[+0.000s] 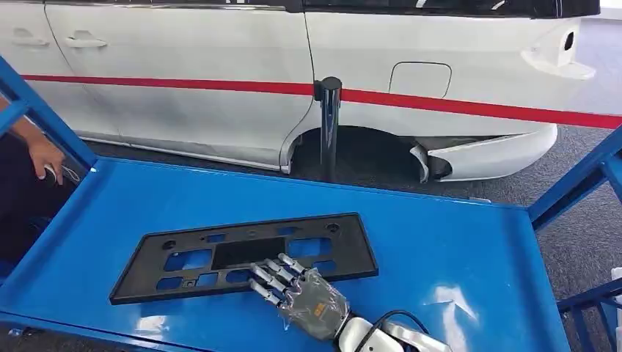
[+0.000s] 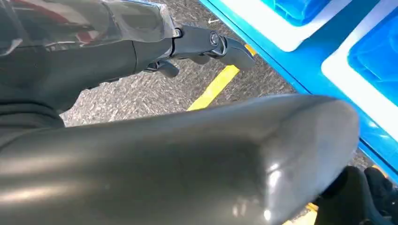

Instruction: Take the parts from the cabinet and place them on the table.

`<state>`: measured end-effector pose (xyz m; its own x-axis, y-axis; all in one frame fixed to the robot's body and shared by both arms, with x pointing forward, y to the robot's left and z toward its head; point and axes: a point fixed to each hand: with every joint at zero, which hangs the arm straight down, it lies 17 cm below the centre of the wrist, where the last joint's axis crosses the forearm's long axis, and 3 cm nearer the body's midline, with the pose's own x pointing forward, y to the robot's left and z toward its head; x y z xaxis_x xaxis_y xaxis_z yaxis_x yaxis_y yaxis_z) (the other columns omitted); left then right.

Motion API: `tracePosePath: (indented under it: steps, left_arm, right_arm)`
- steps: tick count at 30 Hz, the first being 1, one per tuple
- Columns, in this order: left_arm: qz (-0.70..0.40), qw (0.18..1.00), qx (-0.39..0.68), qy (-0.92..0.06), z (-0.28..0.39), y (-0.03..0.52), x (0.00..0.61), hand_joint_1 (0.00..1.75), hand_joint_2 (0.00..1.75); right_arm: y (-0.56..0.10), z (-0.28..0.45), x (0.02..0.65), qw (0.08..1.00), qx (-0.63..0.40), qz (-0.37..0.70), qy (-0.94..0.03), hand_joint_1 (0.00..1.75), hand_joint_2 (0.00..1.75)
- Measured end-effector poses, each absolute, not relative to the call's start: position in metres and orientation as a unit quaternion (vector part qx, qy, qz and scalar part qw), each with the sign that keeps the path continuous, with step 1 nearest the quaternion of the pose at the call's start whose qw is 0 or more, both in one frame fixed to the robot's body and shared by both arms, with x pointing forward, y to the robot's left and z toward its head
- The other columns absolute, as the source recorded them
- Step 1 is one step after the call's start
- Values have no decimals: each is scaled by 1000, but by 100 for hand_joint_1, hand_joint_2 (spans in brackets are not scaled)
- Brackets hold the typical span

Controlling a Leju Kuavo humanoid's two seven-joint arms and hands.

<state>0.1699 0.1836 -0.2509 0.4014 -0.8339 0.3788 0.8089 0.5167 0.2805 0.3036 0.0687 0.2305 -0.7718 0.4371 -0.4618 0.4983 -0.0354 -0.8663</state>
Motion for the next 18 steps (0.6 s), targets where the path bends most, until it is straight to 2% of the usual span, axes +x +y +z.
tracePosePath:
  steps: [18]
  left_arm:
    - [-493,835,19,-244,-249,176,170,0,0]
  right_arm:
    - [58,217,329,-60,322,-651,685,0,175]
